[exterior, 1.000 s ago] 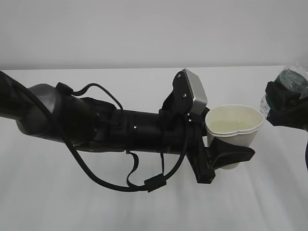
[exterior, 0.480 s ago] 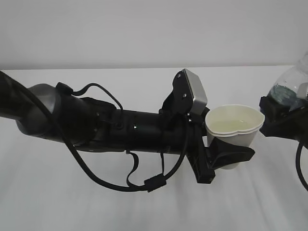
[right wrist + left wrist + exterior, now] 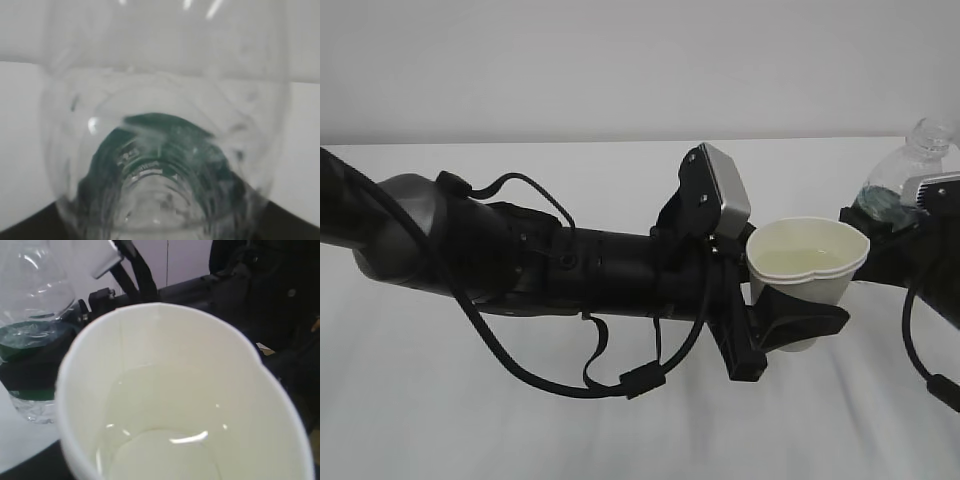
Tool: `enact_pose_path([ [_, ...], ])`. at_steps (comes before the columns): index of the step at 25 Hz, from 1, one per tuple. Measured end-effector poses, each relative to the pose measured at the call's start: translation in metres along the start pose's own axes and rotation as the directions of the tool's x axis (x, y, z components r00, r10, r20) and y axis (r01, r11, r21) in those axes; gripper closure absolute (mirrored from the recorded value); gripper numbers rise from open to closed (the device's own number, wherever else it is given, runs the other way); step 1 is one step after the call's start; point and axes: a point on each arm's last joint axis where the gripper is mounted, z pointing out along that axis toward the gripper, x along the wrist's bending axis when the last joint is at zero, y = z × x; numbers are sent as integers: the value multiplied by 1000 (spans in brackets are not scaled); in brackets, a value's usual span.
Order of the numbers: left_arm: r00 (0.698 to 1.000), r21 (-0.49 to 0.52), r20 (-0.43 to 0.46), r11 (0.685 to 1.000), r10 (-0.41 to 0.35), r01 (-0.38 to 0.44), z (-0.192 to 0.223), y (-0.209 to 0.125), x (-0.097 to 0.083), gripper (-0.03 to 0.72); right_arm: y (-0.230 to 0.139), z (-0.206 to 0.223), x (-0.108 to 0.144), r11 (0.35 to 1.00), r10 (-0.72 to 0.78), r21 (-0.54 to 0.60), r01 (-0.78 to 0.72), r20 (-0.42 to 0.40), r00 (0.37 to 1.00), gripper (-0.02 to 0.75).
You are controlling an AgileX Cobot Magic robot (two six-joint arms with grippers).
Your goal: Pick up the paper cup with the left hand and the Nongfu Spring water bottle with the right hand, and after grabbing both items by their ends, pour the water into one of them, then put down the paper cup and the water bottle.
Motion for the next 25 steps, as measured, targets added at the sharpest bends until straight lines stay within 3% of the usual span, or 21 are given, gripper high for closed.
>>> enact_pose_path([
  [25,1000,11,-8,1000,0,0,0,-1,1,271,-4,28,-1,1000,-15,-15,15,2,1000,337],
])
